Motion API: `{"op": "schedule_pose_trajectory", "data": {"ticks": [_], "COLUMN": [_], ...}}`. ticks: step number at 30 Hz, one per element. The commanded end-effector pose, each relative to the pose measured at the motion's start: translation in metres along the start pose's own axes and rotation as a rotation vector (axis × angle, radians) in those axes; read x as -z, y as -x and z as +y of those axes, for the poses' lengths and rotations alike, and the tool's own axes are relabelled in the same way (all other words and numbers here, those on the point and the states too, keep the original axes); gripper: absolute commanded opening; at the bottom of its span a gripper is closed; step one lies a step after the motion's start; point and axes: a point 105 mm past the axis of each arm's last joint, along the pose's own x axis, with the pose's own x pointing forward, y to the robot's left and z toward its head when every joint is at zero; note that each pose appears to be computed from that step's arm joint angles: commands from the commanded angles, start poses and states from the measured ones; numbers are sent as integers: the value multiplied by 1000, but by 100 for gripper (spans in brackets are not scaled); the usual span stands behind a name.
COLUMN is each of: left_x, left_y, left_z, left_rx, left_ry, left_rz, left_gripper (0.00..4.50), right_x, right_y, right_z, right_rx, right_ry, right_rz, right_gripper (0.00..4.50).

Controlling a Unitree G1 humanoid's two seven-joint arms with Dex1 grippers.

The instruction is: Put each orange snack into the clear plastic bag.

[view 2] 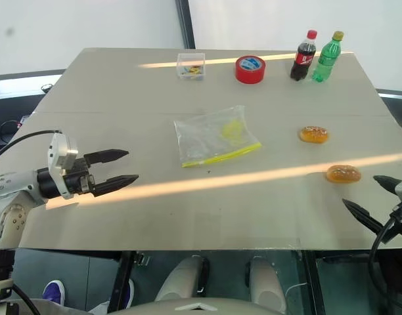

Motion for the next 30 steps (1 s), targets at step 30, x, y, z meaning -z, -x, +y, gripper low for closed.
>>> {"op": "schedule_pose_trajectory", "data": {"ticks": [30], "left_x": [0], "left_y": [-69], "left_z": [25], "left_rx": [-31], "left_ry": [622], "left_rz": [74], "left_gripper": [440], "right_x": [-76], "right_y": [-77], "right_z": [85], "right_rx": [-266], "right_ry": [130], "right_rz": [-308], "right_gripper": [450]}}
